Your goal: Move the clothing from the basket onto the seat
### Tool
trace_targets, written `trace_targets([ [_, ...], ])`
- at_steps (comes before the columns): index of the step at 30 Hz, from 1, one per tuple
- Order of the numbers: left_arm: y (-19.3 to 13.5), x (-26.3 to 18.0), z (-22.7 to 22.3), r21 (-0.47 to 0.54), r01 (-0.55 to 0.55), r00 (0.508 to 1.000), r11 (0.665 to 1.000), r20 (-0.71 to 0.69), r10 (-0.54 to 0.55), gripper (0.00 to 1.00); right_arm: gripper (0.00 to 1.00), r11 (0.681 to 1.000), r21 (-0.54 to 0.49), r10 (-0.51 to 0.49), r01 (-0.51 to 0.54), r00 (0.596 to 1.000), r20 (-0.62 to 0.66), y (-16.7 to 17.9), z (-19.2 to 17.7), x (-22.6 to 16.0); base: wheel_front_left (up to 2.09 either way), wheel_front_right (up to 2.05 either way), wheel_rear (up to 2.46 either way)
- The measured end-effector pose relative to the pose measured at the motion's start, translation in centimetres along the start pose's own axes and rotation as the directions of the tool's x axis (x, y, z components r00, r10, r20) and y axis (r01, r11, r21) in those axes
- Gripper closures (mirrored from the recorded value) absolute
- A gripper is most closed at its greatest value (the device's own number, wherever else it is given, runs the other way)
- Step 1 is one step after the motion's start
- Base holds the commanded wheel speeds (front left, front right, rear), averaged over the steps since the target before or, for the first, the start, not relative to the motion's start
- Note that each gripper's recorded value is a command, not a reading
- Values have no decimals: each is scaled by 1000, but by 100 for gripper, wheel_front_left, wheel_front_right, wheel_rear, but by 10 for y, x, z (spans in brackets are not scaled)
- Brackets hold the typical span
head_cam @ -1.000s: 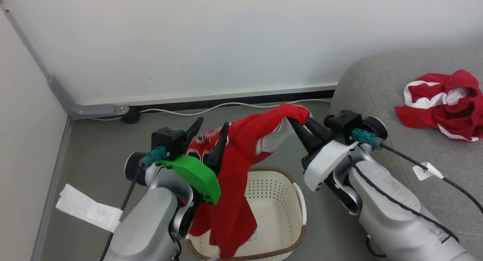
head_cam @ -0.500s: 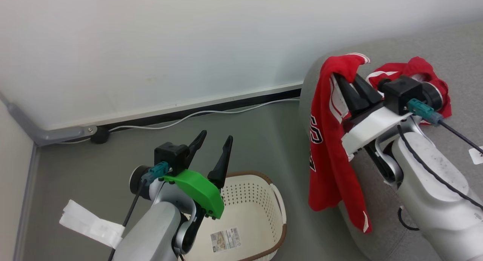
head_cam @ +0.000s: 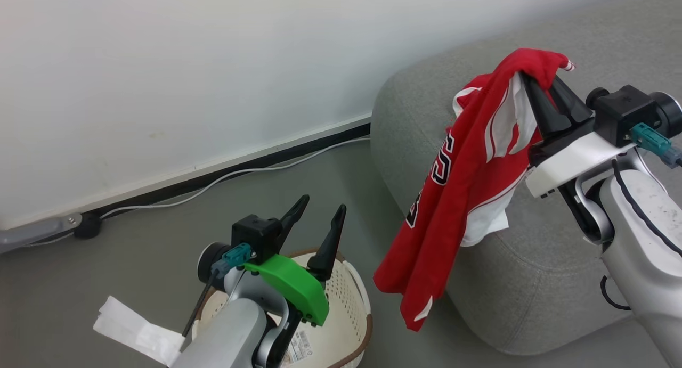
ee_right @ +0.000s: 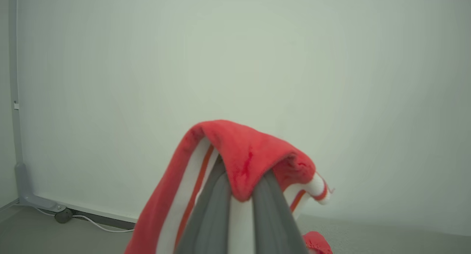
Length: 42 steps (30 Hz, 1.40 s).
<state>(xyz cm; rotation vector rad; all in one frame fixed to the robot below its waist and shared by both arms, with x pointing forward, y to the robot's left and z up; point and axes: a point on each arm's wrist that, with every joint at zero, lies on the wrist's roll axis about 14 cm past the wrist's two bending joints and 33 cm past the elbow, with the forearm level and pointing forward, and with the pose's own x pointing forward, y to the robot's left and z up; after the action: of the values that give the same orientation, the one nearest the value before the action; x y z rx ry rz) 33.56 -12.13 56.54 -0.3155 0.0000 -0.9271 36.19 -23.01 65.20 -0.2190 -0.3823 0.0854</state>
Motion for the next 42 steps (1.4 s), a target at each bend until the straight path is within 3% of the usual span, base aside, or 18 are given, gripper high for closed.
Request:
trace_targets([
  [9, -31, 14, -14, -27, 111, 993, 993, -30, -112, 0, 100, 996, -43, -79, 77, 996, -39, -34, -1, -21, 0, 0, 0],
  [20, -35, 19, -31, -64, 154, 985, 986, -71, -159, 0, 100, 991, -72, -125, 117, 984, -128, -61, -22, -19, 0, 0, 0],
  [35, 8, 30, -27, -56, 102, 992, 993, -70, -106, 0, 100, 986, -116, -117, 123, 991, 58, -87, 40, 97, 0, 0, 0],
  [42, 37, 34, -24, -36, 60, 996, 998, -60, -62, 0, 100, 964, -115, -224, 241, 964, 142, -127, 76, 151, 0, 0, 0],
])
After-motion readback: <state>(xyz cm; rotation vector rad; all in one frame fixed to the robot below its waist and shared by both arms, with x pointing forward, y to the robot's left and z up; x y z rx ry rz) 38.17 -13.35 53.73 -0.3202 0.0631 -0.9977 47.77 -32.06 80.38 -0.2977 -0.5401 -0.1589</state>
